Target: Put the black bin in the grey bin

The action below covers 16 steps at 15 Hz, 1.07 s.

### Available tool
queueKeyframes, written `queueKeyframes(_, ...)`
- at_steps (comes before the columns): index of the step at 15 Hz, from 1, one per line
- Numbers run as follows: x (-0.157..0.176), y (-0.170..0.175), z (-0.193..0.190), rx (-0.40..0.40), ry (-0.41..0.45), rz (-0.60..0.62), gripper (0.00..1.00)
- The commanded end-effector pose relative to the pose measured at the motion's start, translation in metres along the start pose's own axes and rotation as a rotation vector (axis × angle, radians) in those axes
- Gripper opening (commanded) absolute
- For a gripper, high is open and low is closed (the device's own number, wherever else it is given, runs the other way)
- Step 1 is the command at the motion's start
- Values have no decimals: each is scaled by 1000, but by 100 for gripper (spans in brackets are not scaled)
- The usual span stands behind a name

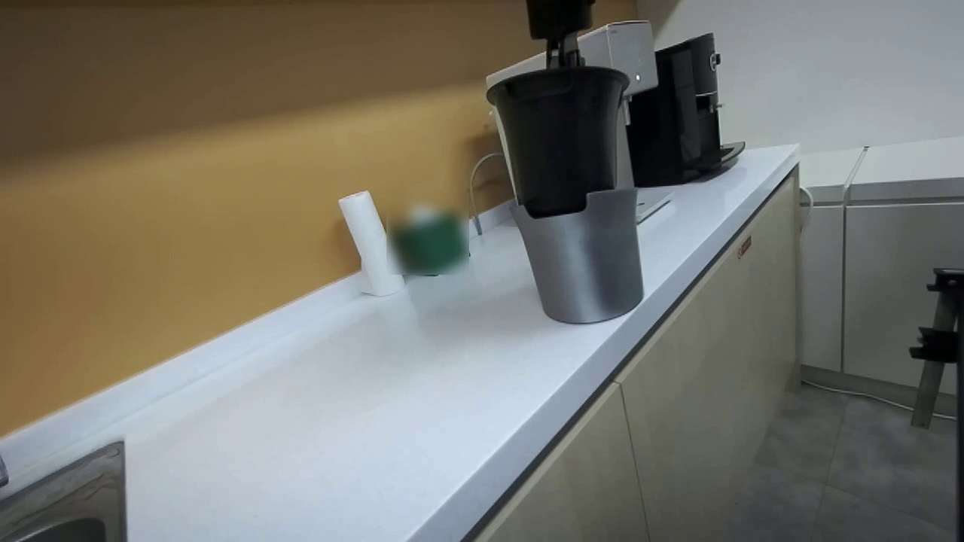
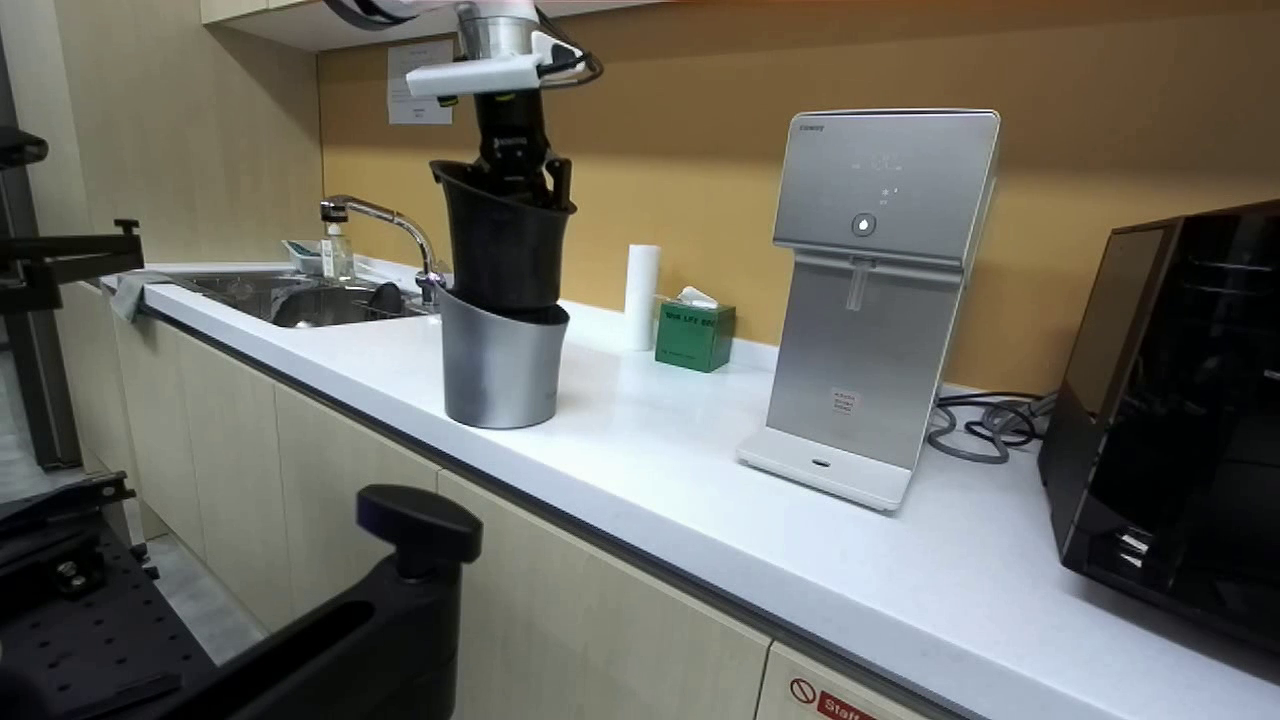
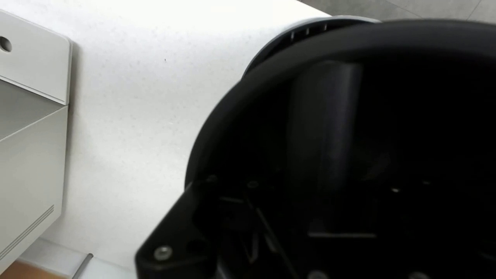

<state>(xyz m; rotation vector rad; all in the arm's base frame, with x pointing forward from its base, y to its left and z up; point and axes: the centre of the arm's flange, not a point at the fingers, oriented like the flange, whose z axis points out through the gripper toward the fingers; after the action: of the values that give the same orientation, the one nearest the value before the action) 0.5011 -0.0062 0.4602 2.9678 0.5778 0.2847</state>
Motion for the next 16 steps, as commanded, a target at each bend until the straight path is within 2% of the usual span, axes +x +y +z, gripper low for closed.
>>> queueKeyframes(1, -3, -4, -5, -64, -10, 28, 1)
queueKeyframes(8, -7, -15, 11, -112, -86, 18, 1)
queueKeyframes(16, -2, -38, 30, -95, -126, -5, 1)
